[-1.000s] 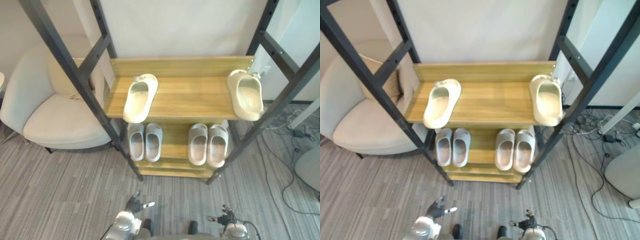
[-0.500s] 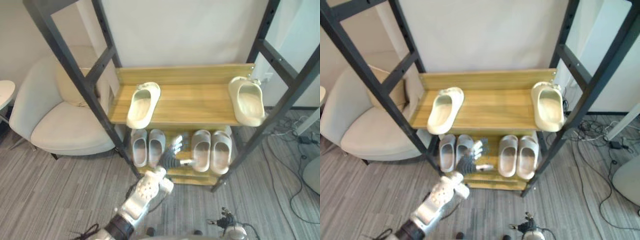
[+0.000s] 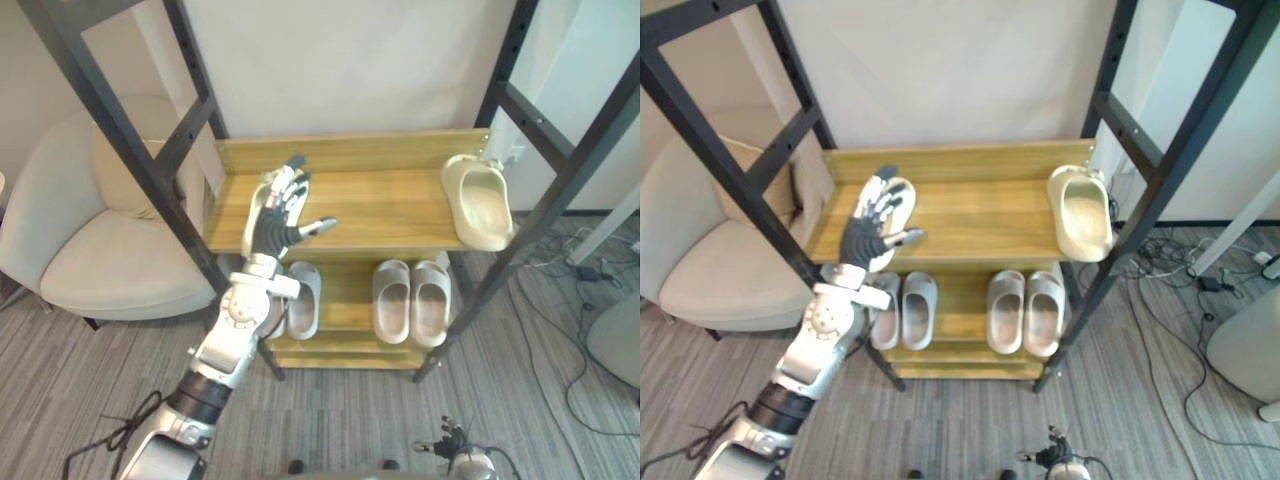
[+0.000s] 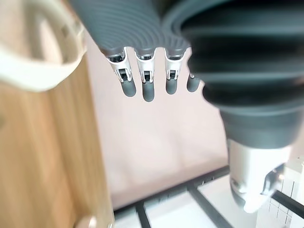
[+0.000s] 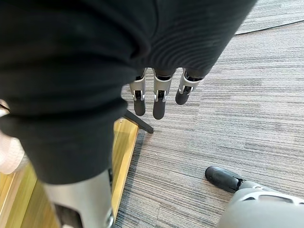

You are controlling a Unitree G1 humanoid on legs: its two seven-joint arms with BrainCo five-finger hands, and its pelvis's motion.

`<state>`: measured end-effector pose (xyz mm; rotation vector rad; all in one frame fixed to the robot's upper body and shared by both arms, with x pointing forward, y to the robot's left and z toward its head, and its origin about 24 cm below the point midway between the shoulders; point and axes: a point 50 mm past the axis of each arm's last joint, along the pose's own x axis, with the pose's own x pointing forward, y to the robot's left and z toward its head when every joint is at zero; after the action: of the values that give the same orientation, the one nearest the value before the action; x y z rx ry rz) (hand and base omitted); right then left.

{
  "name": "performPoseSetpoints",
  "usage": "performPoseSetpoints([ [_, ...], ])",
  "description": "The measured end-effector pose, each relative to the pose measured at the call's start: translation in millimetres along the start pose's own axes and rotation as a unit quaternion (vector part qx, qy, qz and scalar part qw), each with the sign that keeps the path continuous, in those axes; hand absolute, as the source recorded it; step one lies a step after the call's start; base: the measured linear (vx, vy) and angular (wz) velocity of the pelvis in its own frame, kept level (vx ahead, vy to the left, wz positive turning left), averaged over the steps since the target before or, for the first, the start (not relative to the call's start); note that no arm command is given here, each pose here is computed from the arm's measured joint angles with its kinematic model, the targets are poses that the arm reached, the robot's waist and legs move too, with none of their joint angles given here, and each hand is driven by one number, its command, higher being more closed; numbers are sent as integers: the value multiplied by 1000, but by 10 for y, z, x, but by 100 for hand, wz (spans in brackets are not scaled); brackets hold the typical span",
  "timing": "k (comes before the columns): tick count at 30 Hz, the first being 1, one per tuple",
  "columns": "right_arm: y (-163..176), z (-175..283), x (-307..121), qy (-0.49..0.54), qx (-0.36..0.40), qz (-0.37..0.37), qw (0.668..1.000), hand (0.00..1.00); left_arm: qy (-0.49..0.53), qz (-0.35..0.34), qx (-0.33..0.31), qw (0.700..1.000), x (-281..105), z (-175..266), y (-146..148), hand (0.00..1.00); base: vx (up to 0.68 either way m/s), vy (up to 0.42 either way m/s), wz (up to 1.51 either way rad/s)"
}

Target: Organize the slippers on the shoe rack

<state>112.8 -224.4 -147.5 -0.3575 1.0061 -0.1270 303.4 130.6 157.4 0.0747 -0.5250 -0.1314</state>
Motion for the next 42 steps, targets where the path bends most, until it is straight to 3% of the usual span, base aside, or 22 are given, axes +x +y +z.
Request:
performPoseSetpoints([
  [19, -124, 215, 59, -29, 0, -3, 1000, 0, 28, 65, 190, 979, 567, 117, 921, 0, 2, 0, -1],
  [29, -129, 292, 77, -39, 2, -4, 999, 0, 47, 65, 230, 970, 671, 113, 1007, 0, 1, 1, -2],
  [42, -122, 293, 76, -39, 10, -3, 999, 0, 74, 38, 326, 942, 683, 44, 1083, 0, -17, 3, -4],
])
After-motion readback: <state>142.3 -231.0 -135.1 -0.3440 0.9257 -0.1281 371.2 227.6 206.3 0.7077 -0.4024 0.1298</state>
